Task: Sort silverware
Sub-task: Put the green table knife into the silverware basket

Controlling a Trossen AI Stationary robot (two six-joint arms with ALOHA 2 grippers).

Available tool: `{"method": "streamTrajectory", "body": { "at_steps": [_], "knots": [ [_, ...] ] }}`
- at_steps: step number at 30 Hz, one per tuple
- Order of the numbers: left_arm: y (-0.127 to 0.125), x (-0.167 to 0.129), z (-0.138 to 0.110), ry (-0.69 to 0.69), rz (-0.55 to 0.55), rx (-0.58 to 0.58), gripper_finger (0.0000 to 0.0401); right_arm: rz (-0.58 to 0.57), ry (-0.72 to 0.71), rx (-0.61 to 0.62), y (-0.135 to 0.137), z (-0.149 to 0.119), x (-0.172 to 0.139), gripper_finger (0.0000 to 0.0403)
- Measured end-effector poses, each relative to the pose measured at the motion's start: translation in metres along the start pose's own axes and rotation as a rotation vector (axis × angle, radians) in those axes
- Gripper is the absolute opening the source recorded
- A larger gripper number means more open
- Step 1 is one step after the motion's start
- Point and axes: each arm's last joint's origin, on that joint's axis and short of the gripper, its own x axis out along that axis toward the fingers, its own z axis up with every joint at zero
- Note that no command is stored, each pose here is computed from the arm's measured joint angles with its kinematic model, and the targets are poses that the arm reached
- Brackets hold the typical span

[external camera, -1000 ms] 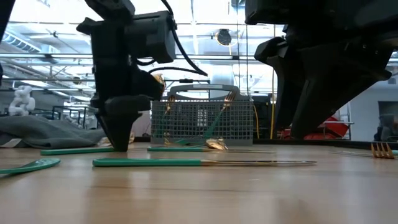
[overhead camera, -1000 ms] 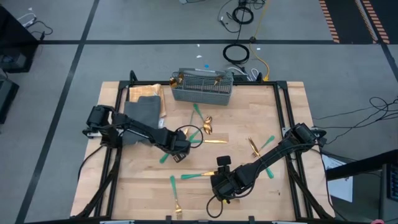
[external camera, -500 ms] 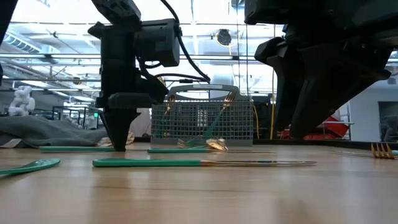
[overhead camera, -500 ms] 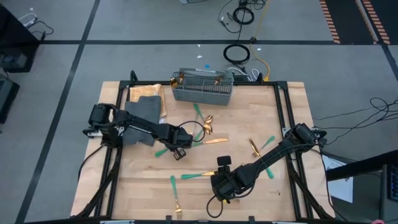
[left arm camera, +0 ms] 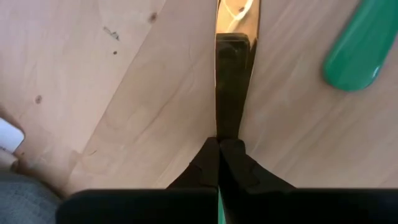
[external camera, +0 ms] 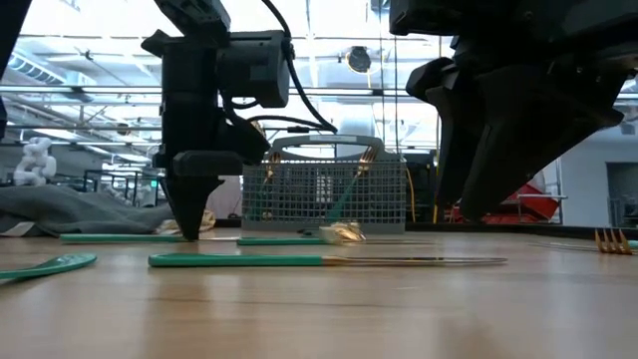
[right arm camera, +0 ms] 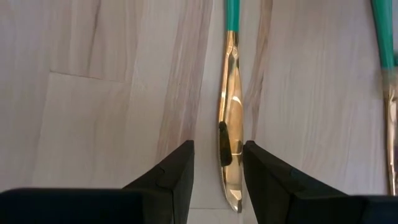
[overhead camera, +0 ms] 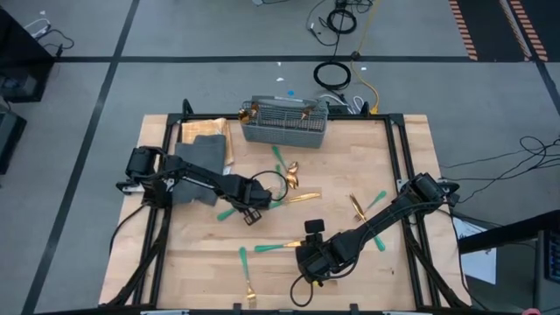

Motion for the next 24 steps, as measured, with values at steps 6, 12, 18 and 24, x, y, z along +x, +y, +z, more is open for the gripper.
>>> {"method": "streamTrajectory", "body": {
  "at_steps": [6, 12, 18, 24],
  "knots": [
    [-0.001, -0.001, -0.002, 0.006, 0.005, 0.013, 0.0002, 0.006, -0.034, -0.041, 0.0, 0.004, 0.0, 0.0128],
    [0.002, -0.007, -0.005, 0.013, 0.012, 0.021, 0.0001, -0.078, -0.087, -0.046, -0.007, 0.009, 0.002, 0.0128],
    [0.006, -0.022, -0.005, -0.056, 0.008, 0.025, 0.0001, -0.177, -0.116, -0.049, -0.014, 0.012, 0.003, 0.0128],
    [0.011, -0.037, -0.006, -0.106, -0.004, 0.02, 0.0001, -0.237, -0.127, -0.095, -0.023, 0.016, 0.005, 0.0128]
  ]
}}
